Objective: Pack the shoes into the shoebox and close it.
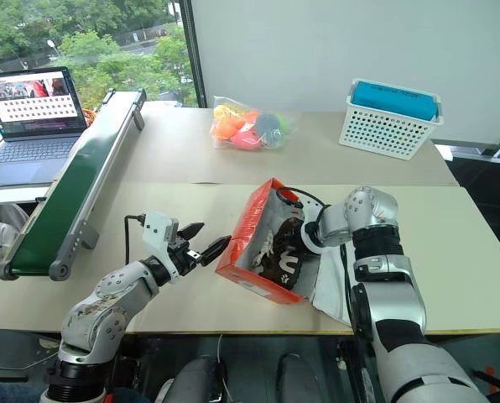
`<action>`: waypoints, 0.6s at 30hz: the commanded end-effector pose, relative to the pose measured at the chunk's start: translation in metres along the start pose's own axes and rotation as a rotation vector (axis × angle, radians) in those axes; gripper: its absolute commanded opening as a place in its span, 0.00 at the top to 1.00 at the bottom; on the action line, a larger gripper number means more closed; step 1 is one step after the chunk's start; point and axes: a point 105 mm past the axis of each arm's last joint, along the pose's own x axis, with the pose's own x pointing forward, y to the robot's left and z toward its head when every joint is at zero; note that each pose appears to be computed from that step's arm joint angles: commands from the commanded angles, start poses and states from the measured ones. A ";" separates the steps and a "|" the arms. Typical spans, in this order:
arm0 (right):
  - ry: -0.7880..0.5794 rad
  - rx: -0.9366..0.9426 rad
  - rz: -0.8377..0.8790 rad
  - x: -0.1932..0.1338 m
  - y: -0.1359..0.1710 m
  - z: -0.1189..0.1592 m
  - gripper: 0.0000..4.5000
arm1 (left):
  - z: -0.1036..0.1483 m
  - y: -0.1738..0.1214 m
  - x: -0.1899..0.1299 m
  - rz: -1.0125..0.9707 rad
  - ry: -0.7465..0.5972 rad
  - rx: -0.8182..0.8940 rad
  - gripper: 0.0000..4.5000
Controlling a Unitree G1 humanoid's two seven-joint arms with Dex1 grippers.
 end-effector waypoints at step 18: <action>-0.682 -0.511 0.111 -0.093 0.107 0.077 0.09 | 0.059 0.099 -0.062 0.404 -0.166 0.089 0.00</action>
